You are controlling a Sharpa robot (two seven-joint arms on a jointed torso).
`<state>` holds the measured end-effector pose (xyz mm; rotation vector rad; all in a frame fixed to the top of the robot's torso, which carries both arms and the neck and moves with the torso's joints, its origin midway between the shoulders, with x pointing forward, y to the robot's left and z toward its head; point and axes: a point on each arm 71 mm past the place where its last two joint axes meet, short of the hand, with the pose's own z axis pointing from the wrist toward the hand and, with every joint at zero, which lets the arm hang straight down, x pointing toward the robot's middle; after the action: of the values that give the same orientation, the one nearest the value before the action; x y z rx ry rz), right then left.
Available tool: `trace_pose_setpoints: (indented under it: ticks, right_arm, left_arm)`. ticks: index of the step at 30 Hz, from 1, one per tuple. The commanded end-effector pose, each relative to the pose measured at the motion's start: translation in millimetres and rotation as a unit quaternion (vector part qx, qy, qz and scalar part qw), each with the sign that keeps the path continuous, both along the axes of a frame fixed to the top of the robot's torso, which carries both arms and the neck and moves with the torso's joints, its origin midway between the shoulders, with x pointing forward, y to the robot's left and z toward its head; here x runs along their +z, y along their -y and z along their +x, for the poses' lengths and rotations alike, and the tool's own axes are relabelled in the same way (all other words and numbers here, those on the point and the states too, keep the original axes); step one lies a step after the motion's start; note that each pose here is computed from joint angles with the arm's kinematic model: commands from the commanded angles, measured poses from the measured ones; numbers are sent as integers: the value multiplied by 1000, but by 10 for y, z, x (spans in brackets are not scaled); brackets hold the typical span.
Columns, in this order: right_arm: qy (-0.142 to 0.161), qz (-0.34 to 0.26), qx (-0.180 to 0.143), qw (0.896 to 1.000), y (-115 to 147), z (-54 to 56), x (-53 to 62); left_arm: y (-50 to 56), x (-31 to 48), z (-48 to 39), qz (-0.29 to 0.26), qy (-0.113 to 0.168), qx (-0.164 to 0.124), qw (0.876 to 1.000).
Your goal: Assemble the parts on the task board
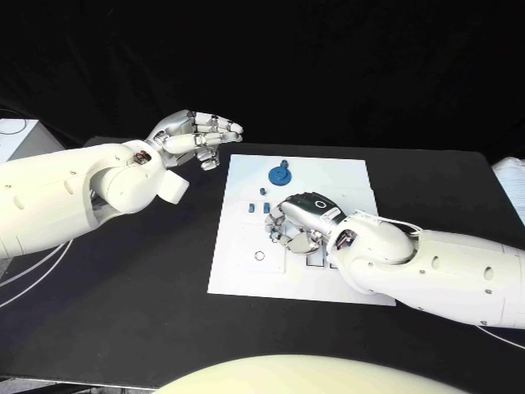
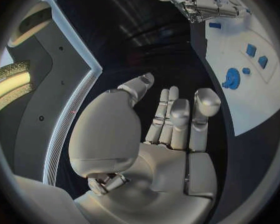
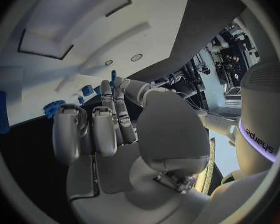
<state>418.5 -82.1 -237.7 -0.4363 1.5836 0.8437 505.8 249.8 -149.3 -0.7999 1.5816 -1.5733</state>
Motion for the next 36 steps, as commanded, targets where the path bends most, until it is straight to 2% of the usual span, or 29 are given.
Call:
trace_pose_setpoints:
  ticks: [1,13,36]
  right_arm:
    - [7,-21,5,1000,-6,-17,-17]
    - [9,-26,7,1000,21,-45,-16]
    - [13,-34,5,999,28,-13,-61]
  left_arm:
    - [9,8,2,-6,-1,-3,1000]
    - [-6,4,10,-5,-2,-2,1000]
    - [-3,4,2,-5,-4,-4,1000]
